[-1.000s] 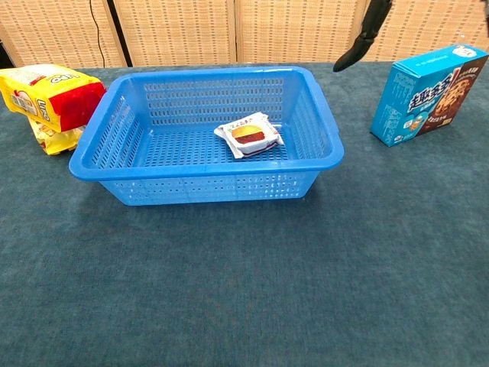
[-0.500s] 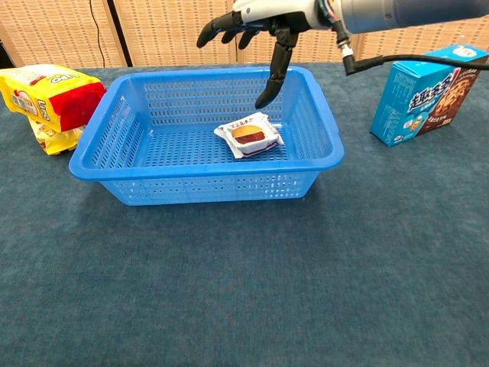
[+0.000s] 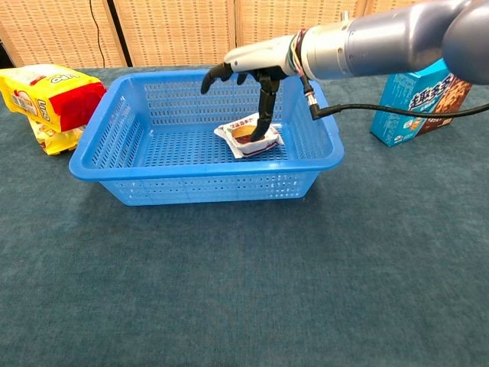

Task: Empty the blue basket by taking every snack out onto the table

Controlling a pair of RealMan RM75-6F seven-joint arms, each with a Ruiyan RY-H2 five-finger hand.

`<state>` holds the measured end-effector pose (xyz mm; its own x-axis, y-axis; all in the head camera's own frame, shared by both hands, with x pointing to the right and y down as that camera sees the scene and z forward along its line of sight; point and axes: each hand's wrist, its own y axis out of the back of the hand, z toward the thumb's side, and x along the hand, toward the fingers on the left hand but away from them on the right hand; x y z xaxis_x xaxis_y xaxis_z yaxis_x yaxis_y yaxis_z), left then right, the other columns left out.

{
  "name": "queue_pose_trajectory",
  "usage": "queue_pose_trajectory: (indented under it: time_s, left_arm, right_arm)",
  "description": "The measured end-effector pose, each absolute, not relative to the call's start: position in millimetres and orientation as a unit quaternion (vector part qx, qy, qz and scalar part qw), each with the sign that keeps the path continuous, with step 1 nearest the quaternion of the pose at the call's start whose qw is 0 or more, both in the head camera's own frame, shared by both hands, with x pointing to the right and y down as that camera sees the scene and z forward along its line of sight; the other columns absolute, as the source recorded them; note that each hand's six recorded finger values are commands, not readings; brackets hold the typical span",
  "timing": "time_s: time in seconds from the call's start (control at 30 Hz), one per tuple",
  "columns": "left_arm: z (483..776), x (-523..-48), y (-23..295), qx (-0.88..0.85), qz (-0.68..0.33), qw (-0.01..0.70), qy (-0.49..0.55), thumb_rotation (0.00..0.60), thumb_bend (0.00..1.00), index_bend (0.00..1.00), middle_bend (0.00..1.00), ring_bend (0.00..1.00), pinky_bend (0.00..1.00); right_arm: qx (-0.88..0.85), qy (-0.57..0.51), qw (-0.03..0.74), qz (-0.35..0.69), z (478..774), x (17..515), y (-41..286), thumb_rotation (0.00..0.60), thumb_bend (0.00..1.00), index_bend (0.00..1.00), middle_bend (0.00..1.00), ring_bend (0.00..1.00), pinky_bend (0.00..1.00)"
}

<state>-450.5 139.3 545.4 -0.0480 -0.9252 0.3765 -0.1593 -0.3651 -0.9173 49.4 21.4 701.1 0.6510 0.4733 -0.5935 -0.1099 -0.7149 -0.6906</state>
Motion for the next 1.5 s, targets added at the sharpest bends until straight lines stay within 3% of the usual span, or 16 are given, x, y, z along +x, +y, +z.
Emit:
queue_pose_trajectory:
  time_s: [0.5, 0.7, 0.97, 1.2, 1.5]
  left_arm:
    - [550, -453, 137, -0.599, -0.574, 0.333, 0.449, 0.6, 0.08, 0.0, 0.0, 0.0, 0.0]
    - [551, -455, 136, -0.597, -0.576, 0.331, 0.449, 0.6, 0.08, 0.0, 0.0, 0.0, 0.0]
    - [552, -456, 137, -0.598, -0.577, 0.329, 0.448, 0.6, 0.08, 0.0, 0.0, 0.0, 0.0]
    - [552, -455, 137, -0.603, -0.575, 0.327, 0.446, 0.6, 0.08, 0.0, 0.0, 0.0, 0.0]
    - [553, -453, 137, -0.614, -0.57, 0.321, 0.442, 0.6, 0.08, 0.0, 0.0, 0.0, 0.0]
  right_arm:
    - [-0.812, -0.081, 0.362, 0.45, 740, 52, 26, 0.6, 0.0, 0.15, 0.09, 0.04, 0.14]
    - [-0.811, -0.082, 0.36, 0.453, 746, 50, 28, 0.6, 0.0, 0.2, 0.19, 0.15, 0.27]
    - [-0.81, -0.093, 0.357, 0.455, 755, 48, 30, 0.6, 0.01, 0.49, 0.48, 0.44, 0.47]
    - [-0.818, -0.112, 0.355, 0.439, 748, 50, 26, 0.6, 0.11, 0.55, 0.52, 0.47, 0.48]
    - [-0.836, -0.147, 0.357, 0.39, 702, 50, 12, 0.6, 0.14, 0.56, 0.53, 0.47, 0.48]
